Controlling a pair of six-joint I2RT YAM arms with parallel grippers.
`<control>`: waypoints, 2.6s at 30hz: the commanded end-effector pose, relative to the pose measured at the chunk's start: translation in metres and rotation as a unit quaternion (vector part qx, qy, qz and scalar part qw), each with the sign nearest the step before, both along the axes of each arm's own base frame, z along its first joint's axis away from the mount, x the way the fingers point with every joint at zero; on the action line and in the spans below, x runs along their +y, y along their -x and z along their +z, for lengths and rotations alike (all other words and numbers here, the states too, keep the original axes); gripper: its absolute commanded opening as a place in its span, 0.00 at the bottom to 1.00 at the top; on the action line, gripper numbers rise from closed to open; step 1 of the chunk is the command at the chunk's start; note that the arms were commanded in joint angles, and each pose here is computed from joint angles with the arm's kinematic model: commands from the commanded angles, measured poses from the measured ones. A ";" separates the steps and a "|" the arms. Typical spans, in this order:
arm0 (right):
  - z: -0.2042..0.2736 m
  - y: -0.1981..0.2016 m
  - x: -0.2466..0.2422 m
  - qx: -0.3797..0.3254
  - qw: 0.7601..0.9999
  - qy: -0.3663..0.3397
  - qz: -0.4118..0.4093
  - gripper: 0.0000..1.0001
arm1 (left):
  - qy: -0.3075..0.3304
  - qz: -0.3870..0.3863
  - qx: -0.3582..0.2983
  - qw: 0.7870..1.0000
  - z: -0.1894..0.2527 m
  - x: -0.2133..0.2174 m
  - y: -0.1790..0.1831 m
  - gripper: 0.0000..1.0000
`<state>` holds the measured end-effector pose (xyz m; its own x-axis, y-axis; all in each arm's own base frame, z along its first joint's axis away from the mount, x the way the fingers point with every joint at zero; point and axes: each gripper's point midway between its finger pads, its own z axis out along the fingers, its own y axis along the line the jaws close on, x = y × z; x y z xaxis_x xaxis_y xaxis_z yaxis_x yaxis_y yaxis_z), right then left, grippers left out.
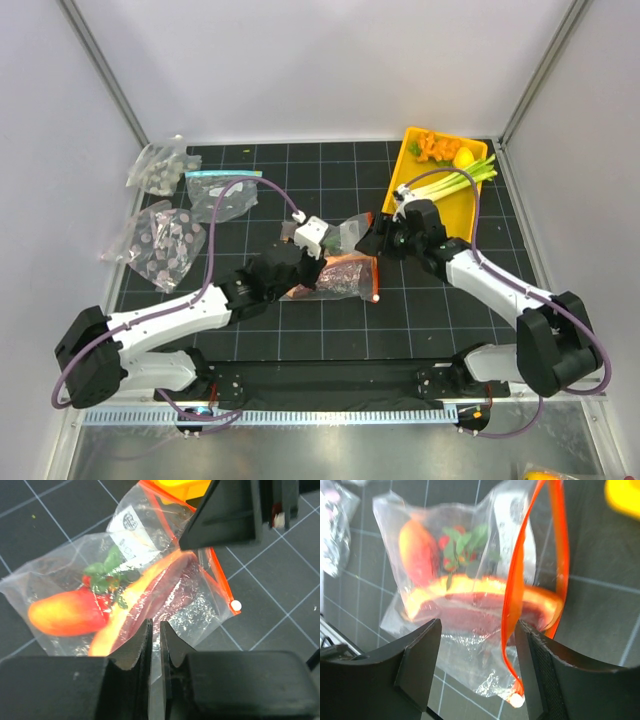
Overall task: Place the food in the zip-top bag and seal the zipper
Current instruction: Adjust the zipper food storage bag at the center of the board, then pick up the fake vegetable from the bin.
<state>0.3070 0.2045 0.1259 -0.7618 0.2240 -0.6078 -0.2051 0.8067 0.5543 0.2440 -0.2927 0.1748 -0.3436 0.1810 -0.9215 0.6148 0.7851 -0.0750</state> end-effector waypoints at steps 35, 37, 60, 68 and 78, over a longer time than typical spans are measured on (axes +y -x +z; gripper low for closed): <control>0.035 -0.005 -0.030 -0.084 0.992 0.079 -0.059 0.76 | -0.004 0.110 0.022 0.994 0.011 0.023 -0.023 0.27; 0.052 -0.012 -0.055 -0.114 0.983 0.087 -0.118 0.84 | 0.003 0.106 0.022 0.994 0.014 0.023 -0.021 0.29; 0.068 -0.284 -0.241 -0.177 0.871 -0.001 -0.458 0.99 | 0.161 0.064 0.057 0.983 0.030 0.003 0.005 1.00; 0.033 -0.337 -0.271 -0.170 0.842 0.011 -0.512 1.00 | 0.181 0.049 0.056 0.981 0.037 0.003 0.012 1.00; -0.019 -0.356 -0.286 -0.133 0.830 0.031 -0.541 0.99 | 0.174 0.049 0.060 0.982 0.032 0.000 0.011 1.00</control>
